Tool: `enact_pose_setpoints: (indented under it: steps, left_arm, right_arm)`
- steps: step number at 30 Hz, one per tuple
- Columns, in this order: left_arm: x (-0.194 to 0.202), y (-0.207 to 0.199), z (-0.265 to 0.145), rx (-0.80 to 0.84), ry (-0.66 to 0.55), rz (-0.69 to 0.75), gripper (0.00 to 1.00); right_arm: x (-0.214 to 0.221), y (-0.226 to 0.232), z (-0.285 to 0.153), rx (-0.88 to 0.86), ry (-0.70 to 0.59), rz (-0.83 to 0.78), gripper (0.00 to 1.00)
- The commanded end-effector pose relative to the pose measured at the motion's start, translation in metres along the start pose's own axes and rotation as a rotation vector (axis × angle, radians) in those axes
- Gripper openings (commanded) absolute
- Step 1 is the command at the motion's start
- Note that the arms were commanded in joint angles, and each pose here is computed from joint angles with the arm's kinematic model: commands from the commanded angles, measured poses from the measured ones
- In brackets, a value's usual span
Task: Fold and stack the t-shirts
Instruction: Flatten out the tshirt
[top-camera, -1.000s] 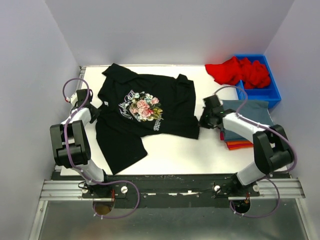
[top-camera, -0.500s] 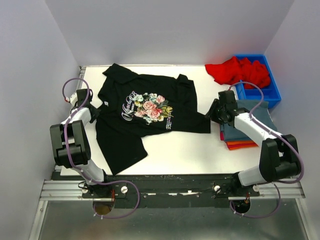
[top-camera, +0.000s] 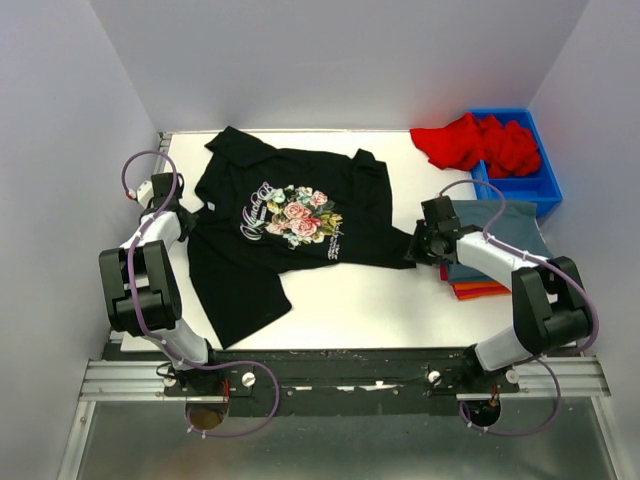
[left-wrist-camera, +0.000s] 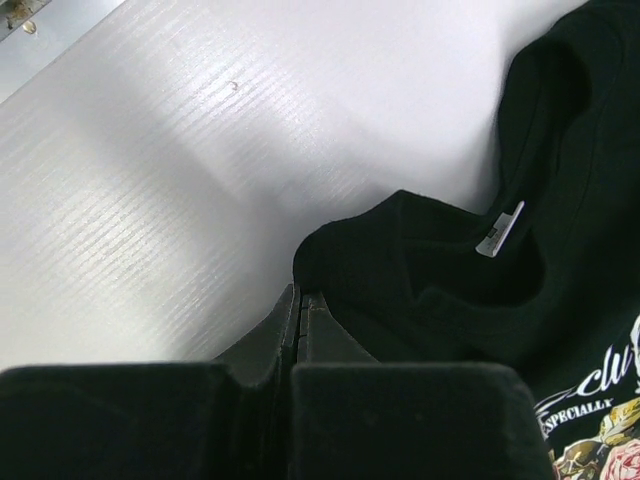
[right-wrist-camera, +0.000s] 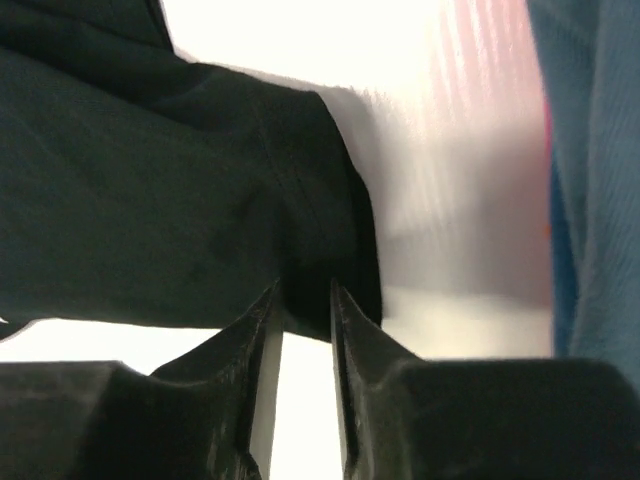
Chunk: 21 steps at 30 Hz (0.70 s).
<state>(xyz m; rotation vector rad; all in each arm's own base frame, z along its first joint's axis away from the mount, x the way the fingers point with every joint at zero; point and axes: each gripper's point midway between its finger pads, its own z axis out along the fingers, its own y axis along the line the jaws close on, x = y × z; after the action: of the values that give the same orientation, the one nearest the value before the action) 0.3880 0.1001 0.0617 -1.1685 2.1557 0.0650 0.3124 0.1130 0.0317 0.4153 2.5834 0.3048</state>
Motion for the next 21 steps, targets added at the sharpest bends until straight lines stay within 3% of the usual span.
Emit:
enact_pose_setpoints:
  steps: [1,2,12,17,21]
  left_arm:
    - [-0.021,0.003,-0.007,-0.027,-0.078,0.008,0.00]
    - [-0.022,0.004,-0.008,-0.028,-0.081,0.008,0.00]
    - [-0.033,0.013,-0.008,-0.097,-0.109,0.034,0.00]
    - [-0.029,0.010,-0.007,-0.069,-0.107,0.037,0.00]
    - [-0.030,0.009,-0.005,-0.079,-0.100,0.041,0.00]
  right_arm:
    - [0.017,-0.005,0.004,0.029,0.048,0.002,0.11]
    - [0.014,-0.001,0.002,0.021,0.050,0.002,0.01]
    - [-0.064,0.055,-0.055,-0.126,-0.085,0.007,0.01]
    - [-0.042,0.045,-0.040,-0.104,-0.018,0.005,0.01]
    - [-0.047,0.039,-0.037,-0.105,-0.060,0.028,0.01]
